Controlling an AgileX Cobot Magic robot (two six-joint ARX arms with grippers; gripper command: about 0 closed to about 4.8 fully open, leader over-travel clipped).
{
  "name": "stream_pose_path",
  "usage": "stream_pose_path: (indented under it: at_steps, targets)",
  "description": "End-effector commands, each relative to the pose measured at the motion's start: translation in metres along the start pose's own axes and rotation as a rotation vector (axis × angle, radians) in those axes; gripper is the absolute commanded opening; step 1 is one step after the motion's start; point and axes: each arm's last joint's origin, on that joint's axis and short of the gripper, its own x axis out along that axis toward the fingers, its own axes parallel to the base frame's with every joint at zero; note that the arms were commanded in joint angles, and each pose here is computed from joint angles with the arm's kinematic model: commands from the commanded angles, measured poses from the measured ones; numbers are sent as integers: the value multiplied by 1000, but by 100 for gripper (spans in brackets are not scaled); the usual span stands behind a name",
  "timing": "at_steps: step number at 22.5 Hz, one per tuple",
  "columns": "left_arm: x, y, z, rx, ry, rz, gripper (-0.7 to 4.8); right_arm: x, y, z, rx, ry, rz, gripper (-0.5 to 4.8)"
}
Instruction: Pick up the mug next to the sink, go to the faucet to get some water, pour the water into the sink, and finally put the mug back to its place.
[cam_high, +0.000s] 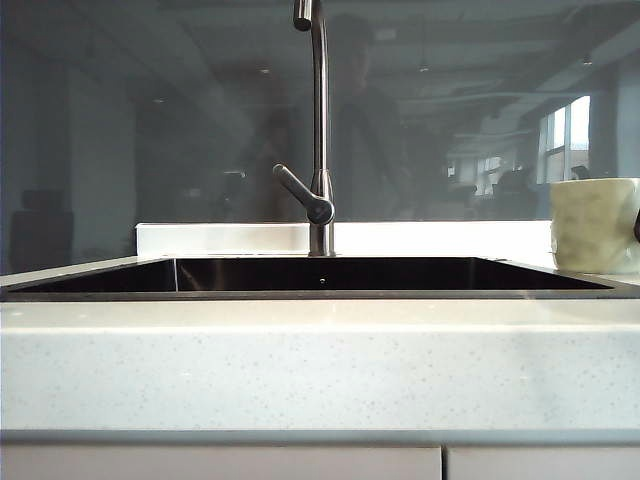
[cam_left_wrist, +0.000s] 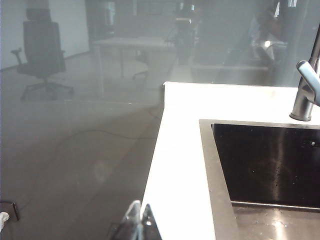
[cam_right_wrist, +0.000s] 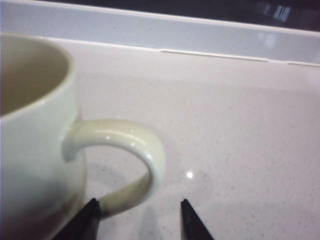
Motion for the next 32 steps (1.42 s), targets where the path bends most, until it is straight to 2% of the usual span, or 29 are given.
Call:
stream_pose_path:
  at_steps: [1,13,18,21,22,23,29,32]
  targets:
    - [0,0,2,1,-16,-3,-5,5,-2,4,-6,-61,-18,225]
    - [0,0,2,1,-15,-3,-5,22,-5,15,25,-103,-21,219]
    - [0,0,2,2,-15,-3,-5,22,-5,15,25,-103,-16,87]
    - [0,0,2,2,-15,-3,-5,22,-5,15,25,-104,-10,72]
    - [0,0,2,2,-15,-3,-5,22,-5,15,25,-105,-10,27]
    - [0,0,2,2,-15,-3,-5,22,-5,15,25,-105,-10,15]
    - [0,0,3,1,-17,-3,-5,22,-5,16,29,-112,-11,-4]
    - [0,0,3,-26,-25,-3,-5,20,-7,27,139,-211,-10,-4]
